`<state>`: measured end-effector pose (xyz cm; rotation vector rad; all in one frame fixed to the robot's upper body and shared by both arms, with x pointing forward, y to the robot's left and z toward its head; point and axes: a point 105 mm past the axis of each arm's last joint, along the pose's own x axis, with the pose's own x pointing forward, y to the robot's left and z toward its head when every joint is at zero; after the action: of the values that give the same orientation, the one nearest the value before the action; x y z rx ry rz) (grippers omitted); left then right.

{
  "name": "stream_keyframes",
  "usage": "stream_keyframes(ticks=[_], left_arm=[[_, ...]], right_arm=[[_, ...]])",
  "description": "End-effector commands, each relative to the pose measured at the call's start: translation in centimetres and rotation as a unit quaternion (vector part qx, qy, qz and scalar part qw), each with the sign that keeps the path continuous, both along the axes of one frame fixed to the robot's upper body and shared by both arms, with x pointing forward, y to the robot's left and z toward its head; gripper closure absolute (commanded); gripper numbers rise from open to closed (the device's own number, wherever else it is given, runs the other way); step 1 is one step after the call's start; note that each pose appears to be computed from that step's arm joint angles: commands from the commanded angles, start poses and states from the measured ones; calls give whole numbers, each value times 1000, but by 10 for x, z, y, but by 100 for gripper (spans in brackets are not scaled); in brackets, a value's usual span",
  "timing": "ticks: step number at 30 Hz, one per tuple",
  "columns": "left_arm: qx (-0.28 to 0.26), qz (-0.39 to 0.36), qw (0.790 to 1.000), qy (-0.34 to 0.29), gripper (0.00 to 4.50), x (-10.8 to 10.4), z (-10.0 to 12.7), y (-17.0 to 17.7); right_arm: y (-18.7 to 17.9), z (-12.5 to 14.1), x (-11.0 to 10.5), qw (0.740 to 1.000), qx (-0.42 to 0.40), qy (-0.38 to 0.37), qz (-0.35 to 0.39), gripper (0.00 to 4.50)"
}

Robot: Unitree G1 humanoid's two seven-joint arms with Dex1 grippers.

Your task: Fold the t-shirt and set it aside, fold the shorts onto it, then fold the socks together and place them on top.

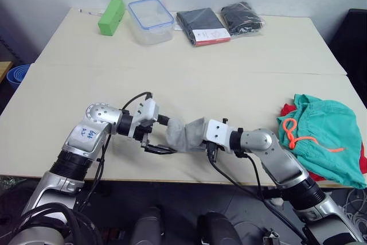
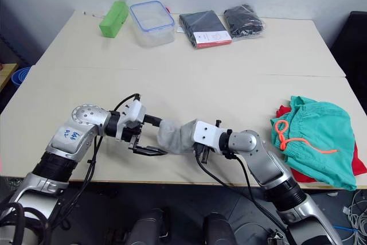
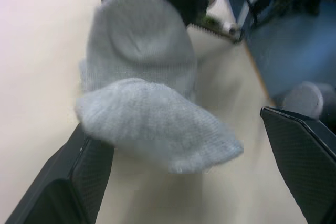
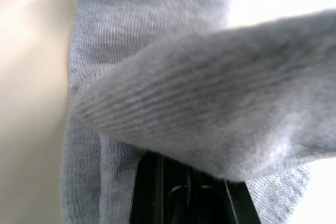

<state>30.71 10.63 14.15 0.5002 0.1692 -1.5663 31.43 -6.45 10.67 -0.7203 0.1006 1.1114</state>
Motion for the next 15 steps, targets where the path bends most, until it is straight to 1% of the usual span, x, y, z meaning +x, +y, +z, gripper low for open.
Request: stream_keyframes(ticks=[1,7,11,13,15], left_arm=[[24,-36,997,-65,2,3,5,-2],[34,-73,995,-67,2,0,7,-2],[80,-102,985,-110,2,0,4,4],[103,-109,979,-136,2,5,3,8],[110,-105,976,-155,2,11,4,8]], right_arm=[[-16,-7,5,999,-21,9,-28,450],[-17,-8,6,999,-24,8,-30,450],[-17,-7,6,999,-25,7,-31,450],[-17,-7,7,999,-26,6,-31,450],[-18,-6,8,999,-26,5,-32,450]])
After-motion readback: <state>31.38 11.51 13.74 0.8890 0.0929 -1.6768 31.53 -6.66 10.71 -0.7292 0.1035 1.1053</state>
